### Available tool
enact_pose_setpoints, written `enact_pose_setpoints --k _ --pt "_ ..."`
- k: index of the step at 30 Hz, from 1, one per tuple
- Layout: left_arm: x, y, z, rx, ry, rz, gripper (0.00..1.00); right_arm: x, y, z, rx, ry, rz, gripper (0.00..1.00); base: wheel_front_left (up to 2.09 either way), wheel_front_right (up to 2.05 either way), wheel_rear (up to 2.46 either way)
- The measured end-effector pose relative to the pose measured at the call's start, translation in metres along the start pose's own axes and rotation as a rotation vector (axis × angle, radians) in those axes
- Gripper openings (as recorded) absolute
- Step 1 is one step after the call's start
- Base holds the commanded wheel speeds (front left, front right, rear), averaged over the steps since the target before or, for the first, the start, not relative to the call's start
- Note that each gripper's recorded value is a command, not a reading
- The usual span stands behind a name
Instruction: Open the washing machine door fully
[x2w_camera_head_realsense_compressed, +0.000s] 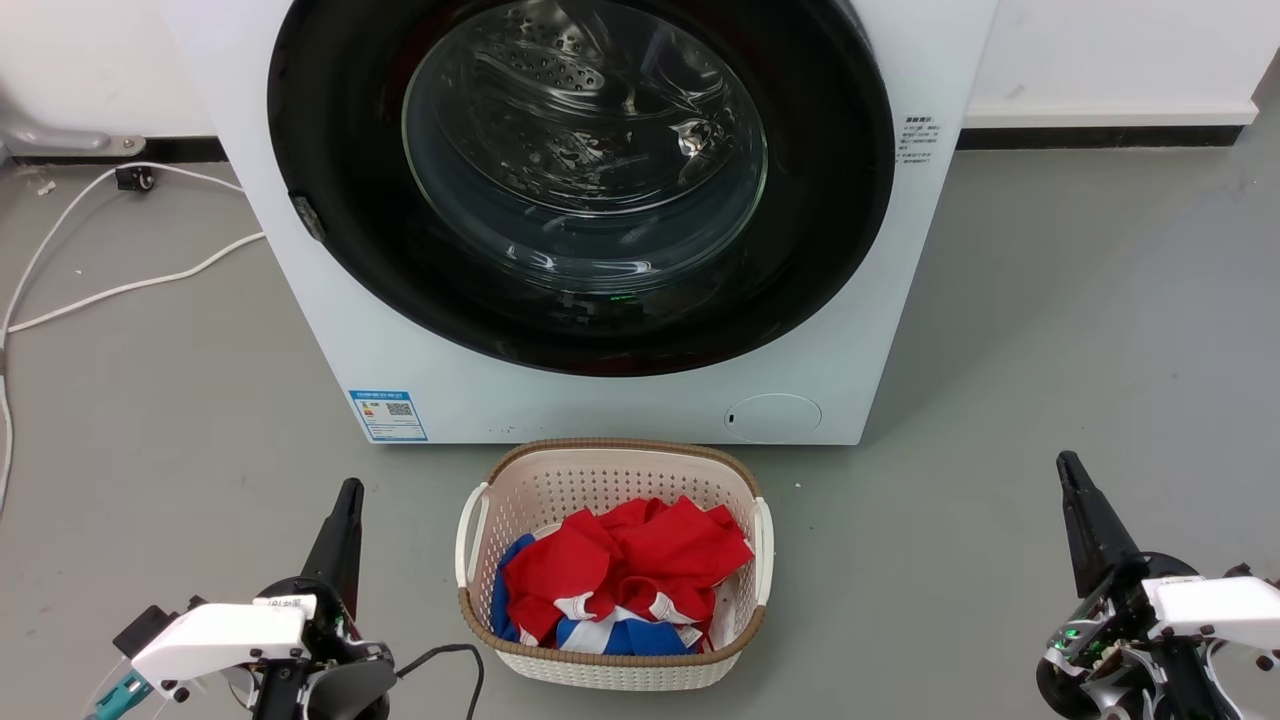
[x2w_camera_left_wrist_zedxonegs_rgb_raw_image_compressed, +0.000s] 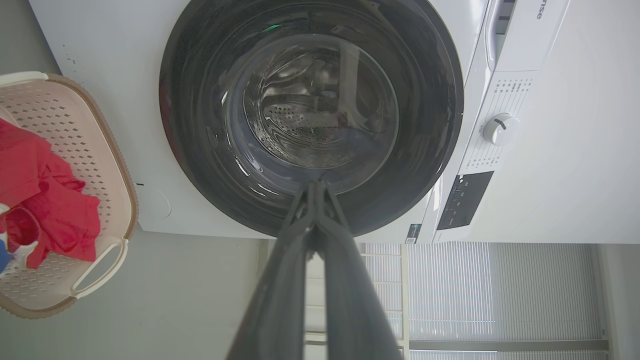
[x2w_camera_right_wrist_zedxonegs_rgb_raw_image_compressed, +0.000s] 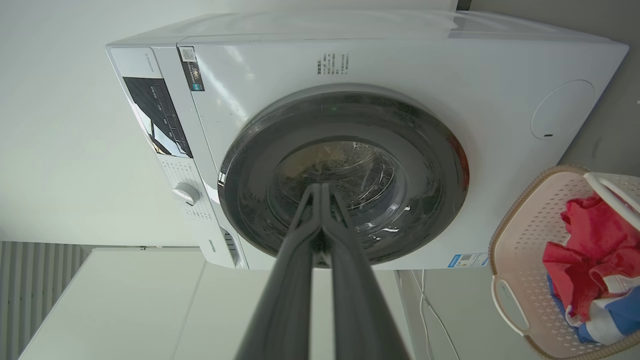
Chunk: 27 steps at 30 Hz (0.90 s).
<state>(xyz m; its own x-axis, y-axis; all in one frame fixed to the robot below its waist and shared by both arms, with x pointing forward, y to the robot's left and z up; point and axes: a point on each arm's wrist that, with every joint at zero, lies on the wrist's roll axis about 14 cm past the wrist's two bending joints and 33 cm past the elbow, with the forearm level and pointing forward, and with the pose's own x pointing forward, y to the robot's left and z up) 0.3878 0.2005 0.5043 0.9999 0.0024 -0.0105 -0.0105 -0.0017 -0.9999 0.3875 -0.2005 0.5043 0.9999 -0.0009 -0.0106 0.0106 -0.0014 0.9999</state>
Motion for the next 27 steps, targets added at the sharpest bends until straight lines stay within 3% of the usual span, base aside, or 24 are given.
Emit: enact_pose_setpoints --k 21,22,27 --pt "0.000 0.000 0.000 -0.001 0.000 0.000 0.00 0.000 0.000 0.000 0.001 0.000 0.000 0.00 0.00 0.00 0.00" --pt "0.000 0.000 0.000 -0.001 0.001 0.000 1.00 0.000 0.000 0.000 0.001 -0.001 0.000 1.00 0.00 0.00 0.00" --pt "-0.007 0.017 -0.002 -0.009 0.001 0.050 1.00 -0.008 -0.017 0.000 0.006 -0.004 -0.050 1.00 0.00 0.00 0.00"
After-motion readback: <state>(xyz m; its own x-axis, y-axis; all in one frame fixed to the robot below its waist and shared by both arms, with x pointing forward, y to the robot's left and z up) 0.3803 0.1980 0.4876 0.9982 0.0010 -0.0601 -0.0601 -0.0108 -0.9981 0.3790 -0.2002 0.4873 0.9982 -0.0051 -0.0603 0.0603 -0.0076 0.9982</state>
